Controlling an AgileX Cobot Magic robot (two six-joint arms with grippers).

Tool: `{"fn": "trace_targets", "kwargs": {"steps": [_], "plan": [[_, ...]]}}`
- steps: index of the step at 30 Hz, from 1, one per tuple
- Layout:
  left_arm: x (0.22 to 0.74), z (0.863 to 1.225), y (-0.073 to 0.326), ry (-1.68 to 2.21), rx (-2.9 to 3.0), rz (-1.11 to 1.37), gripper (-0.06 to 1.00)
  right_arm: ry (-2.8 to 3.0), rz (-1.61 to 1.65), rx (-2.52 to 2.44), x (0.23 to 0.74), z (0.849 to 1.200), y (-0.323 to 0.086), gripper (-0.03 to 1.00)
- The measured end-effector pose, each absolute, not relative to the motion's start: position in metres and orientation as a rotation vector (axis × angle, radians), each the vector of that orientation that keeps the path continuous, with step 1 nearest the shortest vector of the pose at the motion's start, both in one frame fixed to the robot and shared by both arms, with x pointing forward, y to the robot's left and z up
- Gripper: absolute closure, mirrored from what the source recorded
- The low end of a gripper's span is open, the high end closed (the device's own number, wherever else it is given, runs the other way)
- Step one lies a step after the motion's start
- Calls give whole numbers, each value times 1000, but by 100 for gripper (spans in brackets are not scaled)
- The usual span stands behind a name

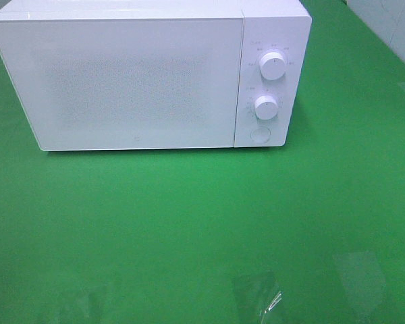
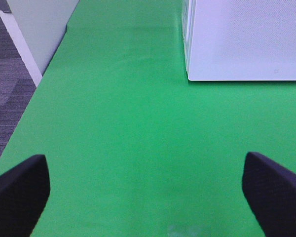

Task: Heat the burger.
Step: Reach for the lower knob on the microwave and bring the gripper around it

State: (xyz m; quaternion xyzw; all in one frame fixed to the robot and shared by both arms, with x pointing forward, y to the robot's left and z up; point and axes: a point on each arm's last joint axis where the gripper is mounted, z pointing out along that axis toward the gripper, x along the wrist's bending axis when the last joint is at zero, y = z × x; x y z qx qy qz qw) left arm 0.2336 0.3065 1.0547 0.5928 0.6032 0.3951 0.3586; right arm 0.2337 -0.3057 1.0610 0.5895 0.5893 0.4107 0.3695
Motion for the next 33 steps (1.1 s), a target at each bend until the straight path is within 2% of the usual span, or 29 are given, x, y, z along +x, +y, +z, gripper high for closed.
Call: {"fn": "trace_targets", "kwargs": {"steps": [7,17,18,33], "plan": [[234,1055,306,1556,1529,1019,-3,1438,1136,1425,246,1083,-303,20],[234,1055,306,1556,1529,1019,-3,1441,1155,1392,297,1098,-295,20],[234,1055,306,1556,1529,1019,-3,1444,1161,1384,315,1100,-292,21],[234,1055,306,1556,1529,1019,-3,1502,1143,1400,391,1086,-280,21]]}}
